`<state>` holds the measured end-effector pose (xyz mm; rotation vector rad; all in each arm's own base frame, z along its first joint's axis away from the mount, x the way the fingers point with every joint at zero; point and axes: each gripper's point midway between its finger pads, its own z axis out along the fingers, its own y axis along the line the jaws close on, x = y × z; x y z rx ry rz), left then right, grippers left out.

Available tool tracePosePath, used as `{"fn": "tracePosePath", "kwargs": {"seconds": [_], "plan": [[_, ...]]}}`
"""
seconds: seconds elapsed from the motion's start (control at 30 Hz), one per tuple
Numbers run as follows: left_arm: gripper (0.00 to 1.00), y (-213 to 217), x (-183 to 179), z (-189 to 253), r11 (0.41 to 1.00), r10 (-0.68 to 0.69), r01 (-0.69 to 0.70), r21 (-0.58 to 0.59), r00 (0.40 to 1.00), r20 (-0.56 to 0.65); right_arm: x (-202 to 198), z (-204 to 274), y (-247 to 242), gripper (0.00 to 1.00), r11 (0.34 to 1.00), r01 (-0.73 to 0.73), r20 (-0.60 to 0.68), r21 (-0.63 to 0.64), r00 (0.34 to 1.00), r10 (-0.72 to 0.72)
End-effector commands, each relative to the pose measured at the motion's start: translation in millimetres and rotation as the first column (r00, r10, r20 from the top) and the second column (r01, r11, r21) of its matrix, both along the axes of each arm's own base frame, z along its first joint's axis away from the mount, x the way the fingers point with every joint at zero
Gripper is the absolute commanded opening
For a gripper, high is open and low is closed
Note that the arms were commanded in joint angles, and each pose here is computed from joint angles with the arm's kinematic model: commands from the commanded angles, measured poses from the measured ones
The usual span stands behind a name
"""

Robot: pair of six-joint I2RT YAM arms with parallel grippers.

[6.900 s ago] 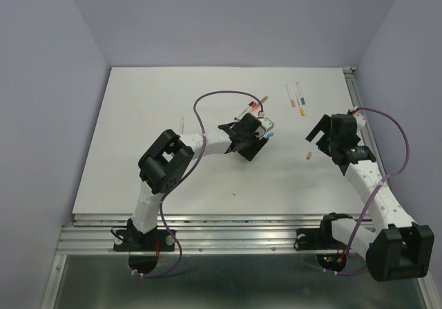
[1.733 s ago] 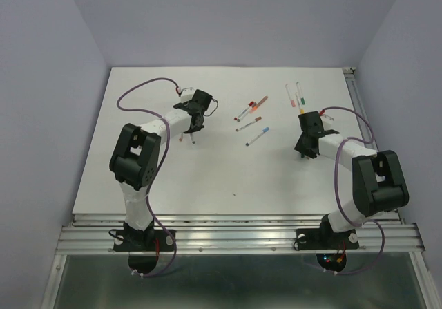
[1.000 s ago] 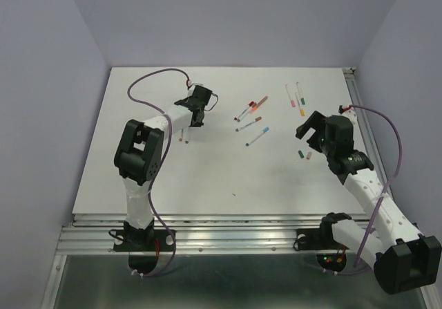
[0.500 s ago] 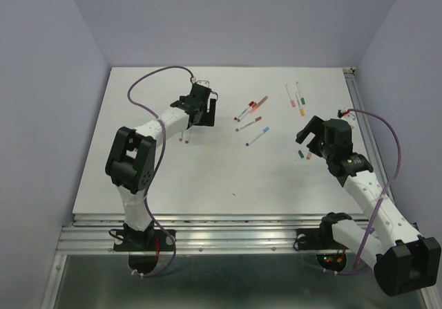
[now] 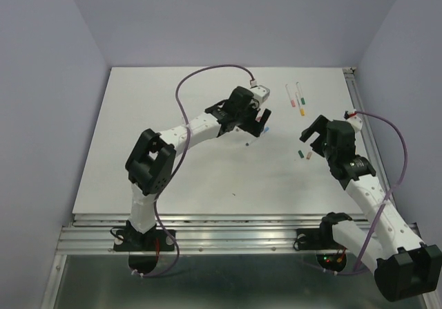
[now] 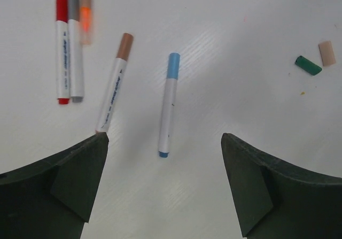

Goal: Open the pen caps

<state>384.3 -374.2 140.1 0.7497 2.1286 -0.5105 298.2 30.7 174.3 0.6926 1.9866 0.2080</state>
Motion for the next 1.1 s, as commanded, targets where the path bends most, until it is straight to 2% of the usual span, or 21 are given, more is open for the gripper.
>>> {"fn": "tracePosePath", "kwargs": {"seconds": [0.0, 0.2, 0.47, 0.53, 0.6, 0.8, 0.87, 1.07], "plan": [[0.99, -26.8, -6.8, -3.6, 0.992, -0.126, 0.126, 0.027, 0.992, -0.011, -7.7, -5.6, -10.6, 1.0, 0.999, 0.048, 0.002, -0.021, 0.999, -0.047], [0.99, -42.1, -6.4, -34.2, 0.986, -0.15, 0.154, 0.069, 0.987, -0.061, -10.2, -6.0, -13.7, 1.0, 0.998, 0.058, 0.005, -0.03, 0.998, -0.058], [0.96, -45.2, 9.3, -68.7, 0.982, -0.111, 0.124, 0.146, 0.989, -0.096, -11.0, -6.6, -10.3, 1.0, 0.999, 0.029, 0.002, -0.033, 1.0, -0.029], [0.85, -46.5, 11.3, -84.3, 0.978, -0.106, 0.125, 0.168, 0.987, -0.121, -11.3, -7.3, -10.1, 1.0, 0.999, 0.027, 0.002, -0.034, 1.0, -0.027], [0.79, -48.6, 14.3, -85.5, 0.978, -0.1, 0.12, 0.17, 0.988, -0.12, -11.5, -6.8, -10.5, 1.0, 0.999, 0.028, 0.005, -0.035, 1.0, -0.027], [0.72, -44.6, 18.9, -99.3, 0.974, -0.077, 0.101, 0.202, 0.989, -0.124, -11.7, -7.6, -10.6, 1.0, 0.999, 0.026, 0.003, -0.038, 1.0, -0.026], [0.61, -41.6, 18.1, -107.9, 0.969, -0.074, 0.102, 0.225, 0.989, -0.129, -12.0, -6.8, -10.3, 1.0, 0.999, 0.024, 0.006, -0.039, 1.0, -0.024], [0.45, -34.6, 14.1, -124.7, 0.959, -0.057, 0.097, 0.267, 0.987, -0.152, -12.3, -5.9, -13.1, 1.0, 0.998, 0.04, 0.011, -0.041, 0.999, -0.039]]}}
